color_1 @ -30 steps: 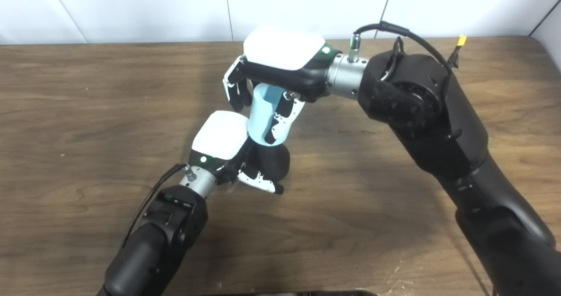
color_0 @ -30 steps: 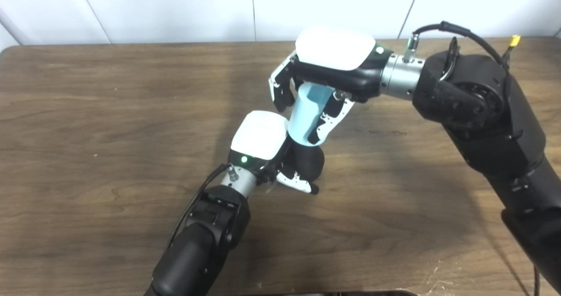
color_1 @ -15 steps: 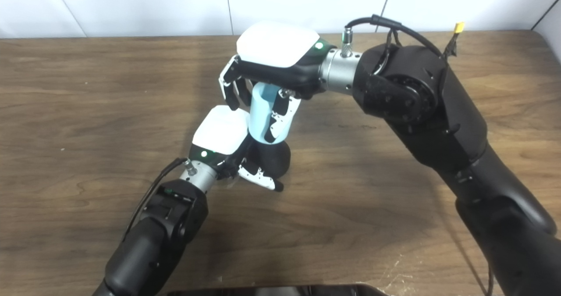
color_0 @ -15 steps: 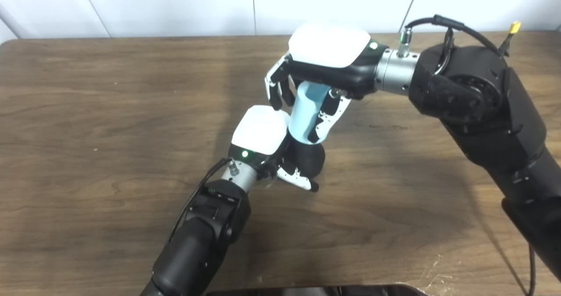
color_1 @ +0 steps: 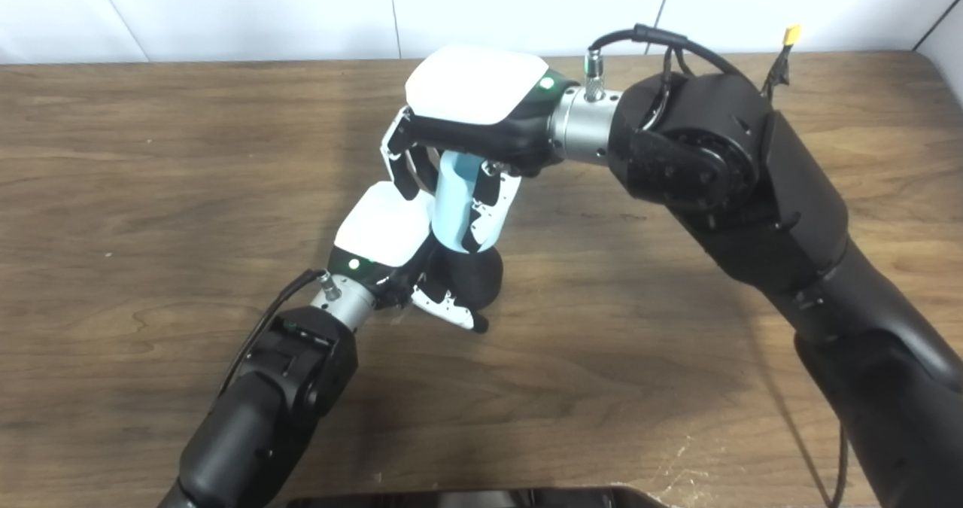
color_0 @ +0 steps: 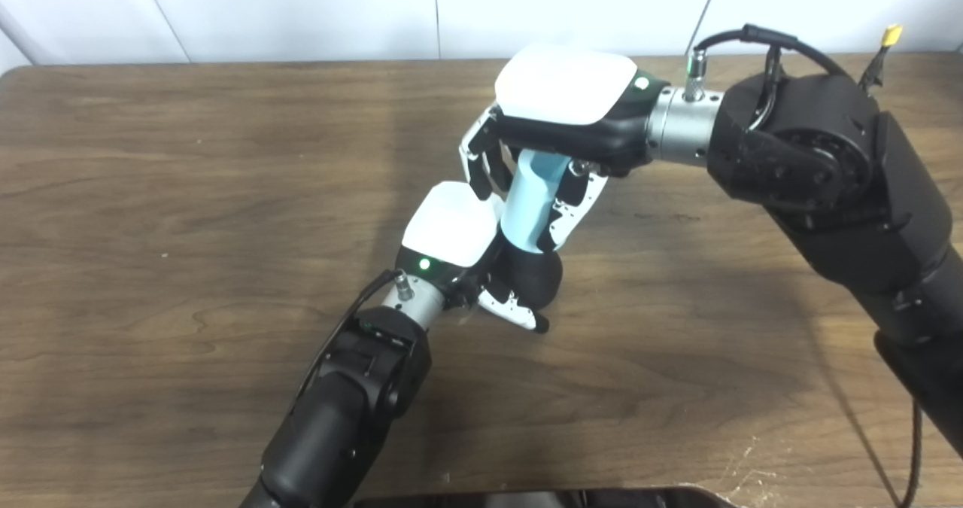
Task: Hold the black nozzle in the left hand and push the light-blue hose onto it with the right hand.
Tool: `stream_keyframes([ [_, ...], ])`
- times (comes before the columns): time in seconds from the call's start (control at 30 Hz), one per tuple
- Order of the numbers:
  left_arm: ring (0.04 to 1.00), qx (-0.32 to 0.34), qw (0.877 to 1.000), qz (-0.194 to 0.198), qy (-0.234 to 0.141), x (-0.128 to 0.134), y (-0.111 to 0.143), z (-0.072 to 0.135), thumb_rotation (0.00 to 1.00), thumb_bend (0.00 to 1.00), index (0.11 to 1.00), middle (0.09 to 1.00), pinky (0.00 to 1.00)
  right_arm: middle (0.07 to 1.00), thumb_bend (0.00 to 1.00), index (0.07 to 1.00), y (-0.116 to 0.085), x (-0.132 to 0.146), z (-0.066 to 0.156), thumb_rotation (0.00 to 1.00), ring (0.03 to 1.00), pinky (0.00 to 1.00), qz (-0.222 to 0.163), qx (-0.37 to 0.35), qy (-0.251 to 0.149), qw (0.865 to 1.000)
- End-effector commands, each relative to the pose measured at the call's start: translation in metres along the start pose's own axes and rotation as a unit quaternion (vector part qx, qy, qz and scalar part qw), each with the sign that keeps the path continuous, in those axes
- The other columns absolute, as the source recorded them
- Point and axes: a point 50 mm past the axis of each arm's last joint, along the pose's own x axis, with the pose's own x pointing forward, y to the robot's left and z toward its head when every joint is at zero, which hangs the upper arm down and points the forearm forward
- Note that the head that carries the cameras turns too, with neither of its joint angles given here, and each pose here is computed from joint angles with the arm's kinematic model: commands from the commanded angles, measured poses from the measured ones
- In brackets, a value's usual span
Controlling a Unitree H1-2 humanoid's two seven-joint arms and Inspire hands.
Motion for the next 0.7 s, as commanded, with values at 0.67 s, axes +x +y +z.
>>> stream_keyframes([
  [0.67, 0.595, 0.003, 1.000, 0.013, 0.001, 0.0017, 0.0105, 0.0021, 0.00, 0.52, 0.448, 0.535, 0.66, 0.522, 0.53, 0.507, 0.0139, -0.0060, -0.0074, 0.07, 0.474, 0.40, -0.022, 0.006, 0.000, 1.000],
])
